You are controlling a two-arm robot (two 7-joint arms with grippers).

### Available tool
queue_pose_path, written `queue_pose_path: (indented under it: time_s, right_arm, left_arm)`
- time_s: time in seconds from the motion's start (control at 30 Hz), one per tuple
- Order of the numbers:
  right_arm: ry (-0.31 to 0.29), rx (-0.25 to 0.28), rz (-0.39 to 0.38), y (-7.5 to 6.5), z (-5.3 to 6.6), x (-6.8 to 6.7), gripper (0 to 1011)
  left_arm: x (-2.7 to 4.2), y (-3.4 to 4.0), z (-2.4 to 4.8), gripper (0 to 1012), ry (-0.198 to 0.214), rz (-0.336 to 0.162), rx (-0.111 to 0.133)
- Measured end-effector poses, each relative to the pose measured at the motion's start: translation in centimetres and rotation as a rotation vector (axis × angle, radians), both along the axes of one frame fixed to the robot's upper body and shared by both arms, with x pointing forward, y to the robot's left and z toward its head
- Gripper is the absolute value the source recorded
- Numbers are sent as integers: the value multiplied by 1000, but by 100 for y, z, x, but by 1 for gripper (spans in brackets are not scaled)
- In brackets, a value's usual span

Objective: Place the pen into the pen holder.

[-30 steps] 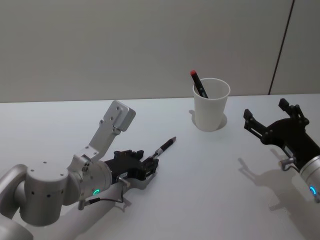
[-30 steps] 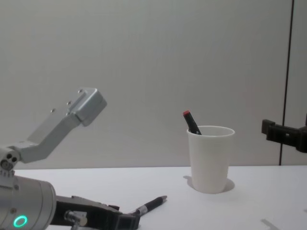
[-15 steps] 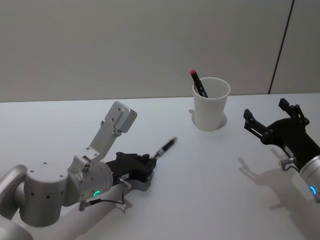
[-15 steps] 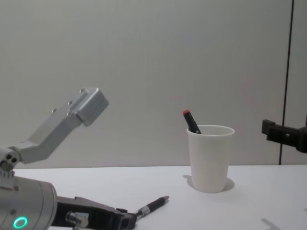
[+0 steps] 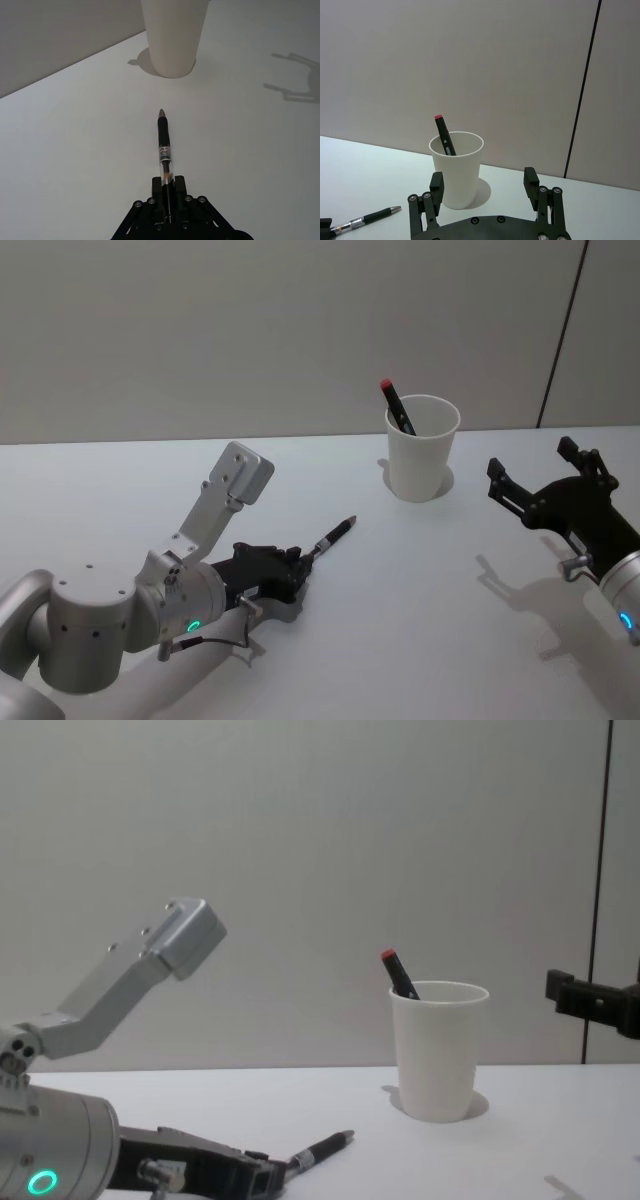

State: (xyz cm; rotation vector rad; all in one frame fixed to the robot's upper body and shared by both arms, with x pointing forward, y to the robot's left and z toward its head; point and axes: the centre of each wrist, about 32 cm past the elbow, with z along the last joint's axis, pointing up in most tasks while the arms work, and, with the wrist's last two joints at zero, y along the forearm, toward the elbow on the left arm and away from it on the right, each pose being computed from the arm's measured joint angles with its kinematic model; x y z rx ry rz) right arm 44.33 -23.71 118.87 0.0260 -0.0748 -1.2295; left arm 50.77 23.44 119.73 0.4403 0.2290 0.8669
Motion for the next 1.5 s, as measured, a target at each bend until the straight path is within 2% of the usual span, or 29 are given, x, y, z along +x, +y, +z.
queue_pose_path:
  time_s: [0.17, 0.43, 0.83, 0.87, 1.03, 1.07, 1.17, 1.23, 1.37, 1.5]
  right_arm:
    - [0, 0, 0, 0, 0, 0, 1001]
    - [0, 0, 0, 0, 0, 0, 1001]
    - [0, 0, 0, 0, 0, 0, 1001]
    - [0, 0, 0, 0, 0, 0, 1001]
    - [0, 0, 0, 0, 0, 0, 1001]
    - [0, 0, 0, 0, 0, 0, 1001]
    - [0, 0, 0, 0, 0, 0, 1001]
    - [0, 0, 0, 0, 0, 0, 1001]
    - [0, 0, 0, 0, 0, 0, 1001]
    - [0, 0, 0, 0, 0, 0, 1001]
  left_arm:
    - [-5, 5, -8, 145, -10, -2, -16]
    - [-15, 34, -19, 145, -53, -2, -62]
    - [-41, 88, 23, 145, -126, 7, -132]
    - [-41, 88, 23, 145, -126, 7, -132]
    - [-68, 132, 43, 145, -168, 22, -180]
    - [-68, 132, 43, 145, -168, 22, -180]
    - [-87, 166, 58, 144, -204, 31, -222]
    - [-92, 174, 61, 145, -211, 33, -230]
    - [-120, 218, 78, 145, -265, 42, -298]
    - [-132, 241, 92, 145, -300, 46, -344]
